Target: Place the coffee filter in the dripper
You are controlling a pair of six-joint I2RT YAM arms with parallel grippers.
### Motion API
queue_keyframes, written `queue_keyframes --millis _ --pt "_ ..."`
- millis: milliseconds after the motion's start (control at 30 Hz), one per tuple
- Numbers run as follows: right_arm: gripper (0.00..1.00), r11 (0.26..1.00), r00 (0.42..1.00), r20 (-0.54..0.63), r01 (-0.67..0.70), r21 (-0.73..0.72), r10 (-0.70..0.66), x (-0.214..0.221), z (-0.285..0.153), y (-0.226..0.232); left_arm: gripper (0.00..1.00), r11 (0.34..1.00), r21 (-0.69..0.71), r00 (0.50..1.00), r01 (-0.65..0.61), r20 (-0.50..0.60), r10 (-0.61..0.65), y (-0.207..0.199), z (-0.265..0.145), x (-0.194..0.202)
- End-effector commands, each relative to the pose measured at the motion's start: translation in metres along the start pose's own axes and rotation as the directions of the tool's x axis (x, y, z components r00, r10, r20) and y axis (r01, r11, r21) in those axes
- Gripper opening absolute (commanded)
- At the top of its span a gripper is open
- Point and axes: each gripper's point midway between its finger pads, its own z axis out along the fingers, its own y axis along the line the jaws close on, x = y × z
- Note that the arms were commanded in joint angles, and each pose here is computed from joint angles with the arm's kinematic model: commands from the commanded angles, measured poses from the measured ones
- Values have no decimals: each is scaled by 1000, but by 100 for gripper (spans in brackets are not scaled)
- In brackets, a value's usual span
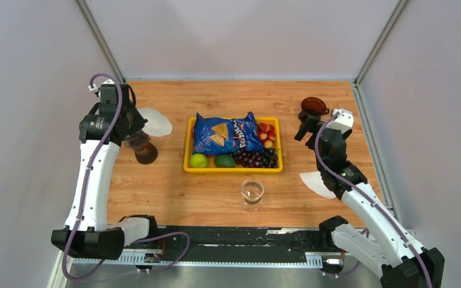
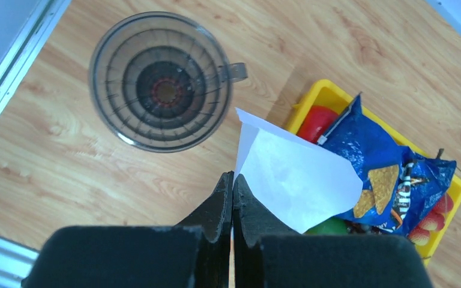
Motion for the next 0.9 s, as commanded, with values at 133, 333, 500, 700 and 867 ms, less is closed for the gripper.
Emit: queue_keyframes --millis 133,333,500,700,867 --pt "100 998 1000 4 24 54 -24 2 6 -10 0 983 -88 982 161 -81 -168 39 -4 -3" --pt "100 998 1000 14 21 61 -22 -1 5 -13 0 957 -148 963 251 -64 -263 67 -3 -12" --pt "100 998 1000 18 23 67 -24 -2 5 -14 0 950 -111 949 292 -90 -303 60 6 -15" --pt "100 996 999 18 29 79 -31 -2 6 -17 0 931 -188 947 312 -15 -320 75 -1 -29" --pt "100 996 999 11 34 87 -35 0 8 -18 1 926 -203 942 318 -46 -334 76 9 -23"
